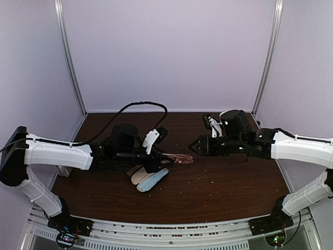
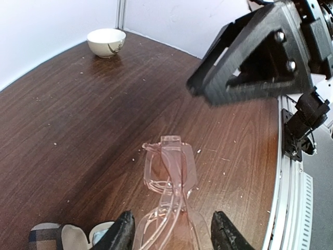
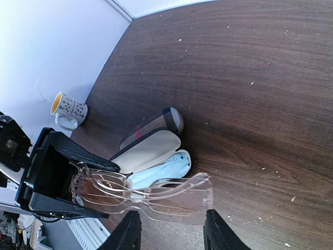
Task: Organize the sunglasses
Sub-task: Fold the right temple of the sunglasses with the sunglasses, then pass from the left arm to the right
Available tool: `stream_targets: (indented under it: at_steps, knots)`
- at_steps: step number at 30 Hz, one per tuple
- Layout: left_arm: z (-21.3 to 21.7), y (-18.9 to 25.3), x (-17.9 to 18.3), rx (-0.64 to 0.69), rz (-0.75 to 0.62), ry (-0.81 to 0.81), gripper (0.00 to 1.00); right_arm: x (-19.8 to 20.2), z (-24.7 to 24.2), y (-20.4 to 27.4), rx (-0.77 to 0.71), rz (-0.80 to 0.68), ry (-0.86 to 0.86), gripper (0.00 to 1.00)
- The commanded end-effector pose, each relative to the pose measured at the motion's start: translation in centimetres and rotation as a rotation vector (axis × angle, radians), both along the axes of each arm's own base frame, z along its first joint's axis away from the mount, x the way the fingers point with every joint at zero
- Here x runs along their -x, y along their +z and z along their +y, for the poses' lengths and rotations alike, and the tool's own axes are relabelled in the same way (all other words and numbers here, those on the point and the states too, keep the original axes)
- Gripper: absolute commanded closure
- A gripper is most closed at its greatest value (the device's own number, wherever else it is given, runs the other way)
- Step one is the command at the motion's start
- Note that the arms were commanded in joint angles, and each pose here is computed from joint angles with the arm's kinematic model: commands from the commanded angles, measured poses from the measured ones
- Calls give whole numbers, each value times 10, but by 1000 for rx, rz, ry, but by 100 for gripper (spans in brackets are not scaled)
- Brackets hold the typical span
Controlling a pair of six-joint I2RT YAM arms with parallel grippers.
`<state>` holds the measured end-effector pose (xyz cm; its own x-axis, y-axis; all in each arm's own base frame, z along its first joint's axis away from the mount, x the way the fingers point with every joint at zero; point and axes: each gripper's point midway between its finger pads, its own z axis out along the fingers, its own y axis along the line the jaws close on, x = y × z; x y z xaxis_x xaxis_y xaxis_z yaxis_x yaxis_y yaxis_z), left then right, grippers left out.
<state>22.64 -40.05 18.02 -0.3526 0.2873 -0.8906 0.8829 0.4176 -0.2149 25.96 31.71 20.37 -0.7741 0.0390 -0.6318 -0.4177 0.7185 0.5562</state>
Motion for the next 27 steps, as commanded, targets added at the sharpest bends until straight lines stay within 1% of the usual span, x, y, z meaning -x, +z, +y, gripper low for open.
stream_targets:
  at_steps: [1, 8, 15, 19, 27]
  knots:
    - [8, 30, -8, 74, -84, 49, 83, -3, -30, -2, -16, 3, -113, 57]
    - [16, 36, -11, 88, -112, 91, 83, 4, -40, -6, -249, 115, -256, 57]
    - [25, 40, -17, 92, -135, 148, 84, 10, -44, -9, -445, 211, -343, 58]
    - [26, 42, -18, 101, -140, 160, 84, 12, -32, -9, -549, 266, -339, 58]
    - [26, 42, -18, 110, -136, 158, 84, 10, 6, -3, -675, 334, -280, 60]
